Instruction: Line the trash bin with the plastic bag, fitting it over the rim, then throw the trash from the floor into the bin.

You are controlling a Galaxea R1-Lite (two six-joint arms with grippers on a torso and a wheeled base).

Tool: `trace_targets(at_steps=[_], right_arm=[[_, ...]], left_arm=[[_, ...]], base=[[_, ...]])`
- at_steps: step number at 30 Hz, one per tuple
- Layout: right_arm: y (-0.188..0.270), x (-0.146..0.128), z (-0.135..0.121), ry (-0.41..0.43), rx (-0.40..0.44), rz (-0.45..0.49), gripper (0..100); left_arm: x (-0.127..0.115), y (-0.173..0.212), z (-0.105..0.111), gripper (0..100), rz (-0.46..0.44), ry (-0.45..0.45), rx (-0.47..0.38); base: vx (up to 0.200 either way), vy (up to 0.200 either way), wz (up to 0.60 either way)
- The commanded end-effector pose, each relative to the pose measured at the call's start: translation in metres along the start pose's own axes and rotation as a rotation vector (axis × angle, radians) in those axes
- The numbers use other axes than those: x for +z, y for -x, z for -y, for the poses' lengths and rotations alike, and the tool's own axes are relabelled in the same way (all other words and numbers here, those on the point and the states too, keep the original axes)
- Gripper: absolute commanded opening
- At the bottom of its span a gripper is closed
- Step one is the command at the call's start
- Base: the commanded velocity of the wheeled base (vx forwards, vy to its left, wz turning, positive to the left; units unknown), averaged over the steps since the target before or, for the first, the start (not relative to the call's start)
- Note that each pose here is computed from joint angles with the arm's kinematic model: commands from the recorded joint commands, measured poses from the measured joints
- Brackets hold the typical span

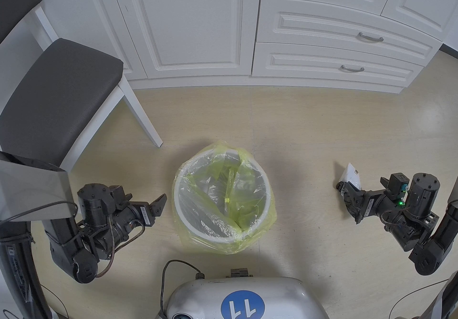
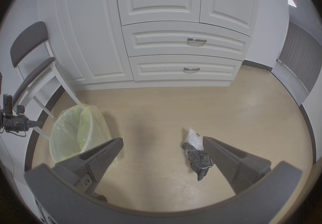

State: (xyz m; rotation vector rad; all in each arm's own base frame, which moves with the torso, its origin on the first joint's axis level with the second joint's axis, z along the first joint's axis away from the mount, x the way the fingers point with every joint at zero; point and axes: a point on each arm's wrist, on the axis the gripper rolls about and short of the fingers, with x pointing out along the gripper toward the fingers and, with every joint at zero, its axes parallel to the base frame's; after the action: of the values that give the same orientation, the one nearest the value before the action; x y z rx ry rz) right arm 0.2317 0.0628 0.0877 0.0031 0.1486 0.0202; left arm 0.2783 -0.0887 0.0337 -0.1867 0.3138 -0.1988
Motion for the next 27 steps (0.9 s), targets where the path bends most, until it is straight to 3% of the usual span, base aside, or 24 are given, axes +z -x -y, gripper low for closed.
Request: trace_targets(at_steps=[1, 10, 15, 18, 24, 27], right_arm=[[0.002, 0.006, 0.001, -0.005, 0.003, 0.037, 100], [0.006, 0.022, 0.002, -0.003, 0.002, 0.057, 100], [-0.001, 0.029, 0.012, -0.012, -0.051, -0.017, 100], [-0.018, 0.029, 0.025, -0.074, -0.121, -0.110, 100], [-0.048, 0.009, 0.047, -0.146, -0.223, -0.231, 100], [-0.064, -0.013, 0.061, -0.152, -0.274, -0.301, 100]], left_arm=[[0.037, 0.035, 0.011, 100, 0.135, -0.019, -0.049], [0.068, 0.081, 0.028, 100, 0.275, -0.038, -0.145], [0.077, 0.100, 0.040, 100, 0.332, -0.050, -0.211], [0.083, 0.109, 0.043, 100, 0.373, -0.089, -0.225], [0.095, 0.125, 0.043, 100, 0.454, -0.141, -0.226], [0.100, 0.133, 0.043, 100, 0.493, -0.167, -0.224]], base=[[0.000, 0.000, 0.00], [0.000, 0.000, 0.00], [0.000, 0.000, 0.00], [0.000, 0.000, 0.00], [0.000, 0.000, 0.00], [0.000, 0.000, 0.00]])
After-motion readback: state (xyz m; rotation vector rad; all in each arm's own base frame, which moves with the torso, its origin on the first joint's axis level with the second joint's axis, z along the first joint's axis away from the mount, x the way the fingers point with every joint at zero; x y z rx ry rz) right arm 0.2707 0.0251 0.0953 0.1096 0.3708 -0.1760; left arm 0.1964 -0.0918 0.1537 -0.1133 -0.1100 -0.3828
